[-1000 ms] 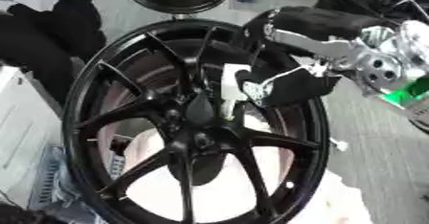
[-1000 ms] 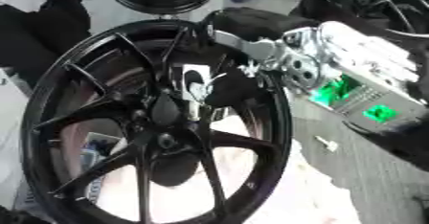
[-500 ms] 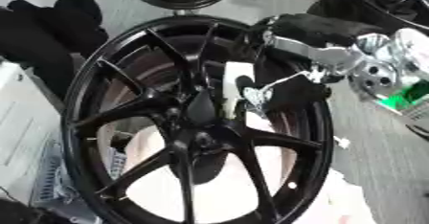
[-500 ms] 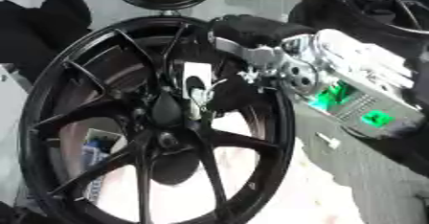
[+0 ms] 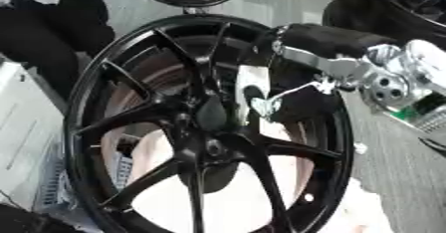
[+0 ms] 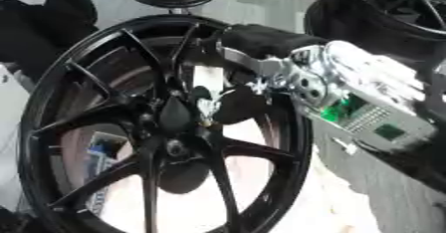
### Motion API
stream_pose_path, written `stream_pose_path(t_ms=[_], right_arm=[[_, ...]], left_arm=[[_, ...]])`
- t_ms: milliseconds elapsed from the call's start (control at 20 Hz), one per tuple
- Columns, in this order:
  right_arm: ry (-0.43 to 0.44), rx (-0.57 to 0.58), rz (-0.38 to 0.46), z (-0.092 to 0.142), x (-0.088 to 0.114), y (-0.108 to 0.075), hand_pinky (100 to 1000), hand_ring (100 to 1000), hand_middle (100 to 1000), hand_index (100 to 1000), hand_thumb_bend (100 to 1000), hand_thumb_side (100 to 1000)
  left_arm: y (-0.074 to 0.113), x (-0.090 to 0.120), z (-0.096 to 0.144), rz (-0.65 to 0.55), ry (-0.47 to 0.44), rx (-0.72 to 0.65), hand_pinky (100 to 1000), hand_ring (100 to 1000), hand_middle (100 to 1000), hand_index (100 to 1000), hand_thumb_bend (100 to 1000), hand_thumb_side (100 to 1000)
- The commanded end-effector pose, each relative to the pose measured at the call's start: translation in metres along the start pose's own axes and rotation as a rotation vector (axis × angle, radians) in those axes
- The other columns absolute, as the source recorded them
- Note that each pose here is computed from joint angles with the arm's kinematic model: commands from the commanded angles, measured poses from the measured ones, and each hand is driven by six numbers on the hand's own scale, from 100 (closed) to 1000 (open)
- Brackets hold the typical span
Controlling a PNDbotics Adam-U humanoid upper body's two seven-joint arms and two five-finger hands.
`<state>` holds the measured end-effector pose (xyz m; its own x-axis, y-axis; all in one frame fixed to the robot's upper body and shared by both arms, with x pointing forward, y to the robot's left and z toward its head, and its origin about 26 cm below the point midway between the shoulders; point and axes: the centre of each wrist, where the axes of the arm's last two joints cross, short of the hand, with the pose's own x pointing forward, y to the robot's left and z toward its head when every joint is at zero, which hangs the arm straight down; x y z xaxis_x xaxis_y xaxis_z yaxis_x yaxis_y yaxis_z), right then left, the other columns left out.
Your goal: Pull the pin out of the wheel hub.
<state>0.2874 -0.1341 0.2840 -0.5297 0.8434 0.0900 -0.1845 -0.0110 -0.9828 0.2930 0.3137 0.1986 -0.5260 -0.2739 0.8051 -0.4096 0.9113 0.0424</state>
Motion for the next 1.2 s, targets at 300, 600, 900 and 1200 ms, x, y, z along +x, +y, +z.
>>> stream_pose_path(t_ms=[300,600,900,1200], right_arm=[[0.090,0.049,-0.047,0.003,-0.003,-0.006,940,906,766,869,100,474],[0.111,0.053,-0.054,0.004,-0.005,-0.004,939,905,765,870,100,488],[0.119,0.061,-0.063,0.005,-0.011,0.000,935,904,760,871,100,507],[0.131,0.066,-0.078,0.006,-0.016,0.003,932,902,756,873,100,518]], left_arm=[[0.001,0.008,-0.004,0.004,-0.033,-0.003,627,525,530,693,167,371],[0.001,0.008,-0.004,0.007,-0.034,-0.004,627,525,530,693,164,372],[0.000,0.008,-0.004,0.008,-0.036,-0.006,628,525,530,693,161,373],[0.000,0.009,-0.004,0.011,-0.038,-0.008,629,525,530,693,157,375]])
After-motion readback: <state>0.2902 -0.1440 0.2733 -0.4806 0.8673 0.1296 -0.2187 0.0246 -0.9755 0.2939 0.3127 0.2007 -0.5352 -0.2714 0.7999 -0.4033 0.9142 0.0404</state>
